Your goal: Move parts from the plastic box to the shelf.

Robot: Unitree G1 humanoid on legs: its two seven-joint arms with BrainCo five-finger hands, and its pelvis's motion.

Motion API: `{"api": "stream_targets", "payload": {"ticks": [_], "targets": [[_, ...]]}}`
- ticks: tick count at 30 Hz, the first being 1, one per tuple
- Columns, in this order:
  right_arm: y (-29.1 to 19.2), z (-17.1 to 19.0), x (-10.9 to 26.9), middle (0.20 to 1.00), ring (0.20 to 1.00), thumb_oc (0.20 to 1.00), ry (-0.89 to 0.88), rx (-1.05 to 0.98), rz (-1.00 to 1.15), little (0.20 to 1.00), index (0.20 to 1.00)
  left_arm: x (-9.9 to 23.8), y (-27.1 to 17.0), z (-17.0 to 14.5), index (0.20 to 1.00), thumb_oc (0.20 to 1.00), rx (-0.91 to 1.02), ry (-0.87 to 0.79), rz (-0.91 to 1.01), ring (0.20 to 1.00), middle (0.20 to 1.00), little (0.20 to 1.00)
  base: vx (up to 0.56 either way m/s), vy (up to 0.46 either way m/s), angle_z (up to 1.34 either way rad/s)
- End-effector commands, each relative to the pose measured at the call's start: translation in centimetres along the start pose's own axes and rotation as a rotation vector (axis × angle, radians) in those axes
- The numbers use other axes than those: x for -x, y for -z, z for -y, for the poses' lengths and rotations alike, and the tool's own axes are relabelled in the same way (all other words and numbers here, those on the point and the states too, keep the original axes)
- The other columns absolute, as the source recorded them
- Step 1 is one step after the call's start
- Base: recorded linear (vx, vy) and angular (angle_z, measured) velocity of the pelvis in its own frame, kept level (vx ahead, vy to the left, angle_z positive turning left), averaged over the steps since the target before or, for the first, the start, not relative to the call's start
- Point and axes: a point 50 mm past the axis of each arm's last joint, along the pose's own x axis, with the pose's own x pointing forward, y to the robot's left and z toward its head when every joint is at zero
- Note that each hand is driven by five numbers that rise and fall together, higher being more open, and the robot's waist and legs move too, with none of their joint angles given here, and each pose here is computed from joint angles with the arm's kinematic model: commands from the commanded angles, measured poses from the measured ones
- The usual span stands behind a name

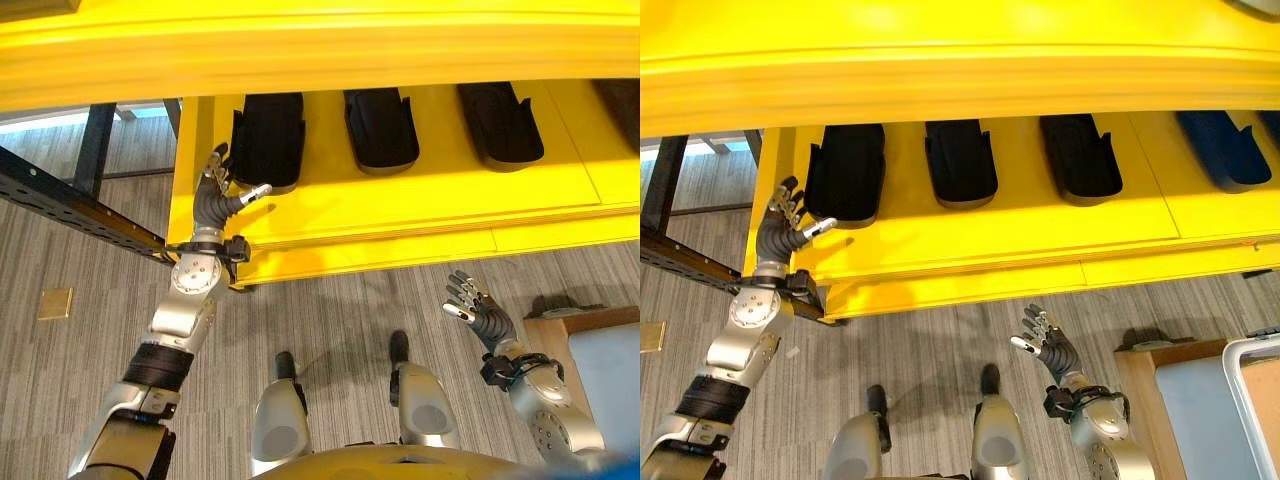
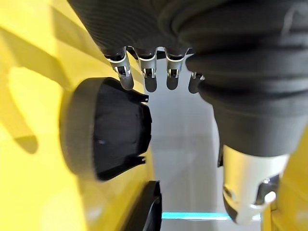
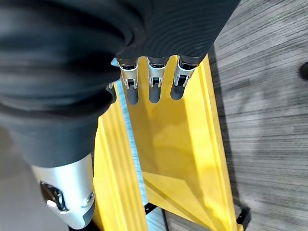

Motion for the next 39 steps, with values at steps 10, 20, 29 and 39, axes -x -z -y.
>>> {"api": "stream_targets", "payload": {"ticks": [10, 20, 29, 39], "targets": [[-0.8, 0.1, 1.2, 1.000, 1.000, 1.000, 0.012, -0.006, 0.065, 1.000, 1.000, 2.5, 0.1, -1.3, 1.000, 1.000, -0.061, -0.013, 0.032, 1.000, 1.000, 1.000, 0.01, -0.006, -0.03], [-1.2, 1.0, 1.5, 1.000, 1.000, 1.000, 0.045, 0.011, 0.075, 1.000, 1.000, 2.7, 0.4, -3.5, 1.000, 1.000, -0.601, -0.005, 0.051, 1.000, 1.000, 1.000, 0.00, 0.000, 0.00], [-1.8, 1.3, 1.5, 1.000, 1.000, 1.000, 0.053, 0.011, 0.100, 1.000, 1.000, 1.8, 0.5, -5.0, 1.000, 1.000, -0.947, -0.015, 0.075, 1.000, 1.000, 1.000, -0.01, 0.002, -0.01], [-2.1, 1.5, 1.6, 1.000, 1.000, 1.000, 0.041, 0.018, 0.108, 1.000, 1.000, 0.4, 1.5, -5.7, 1.000, 1.000, -1.234, 0.062, 0.041, 1.000, 1.000, 1.000, -0.01, 0.007, -0.03]]}}
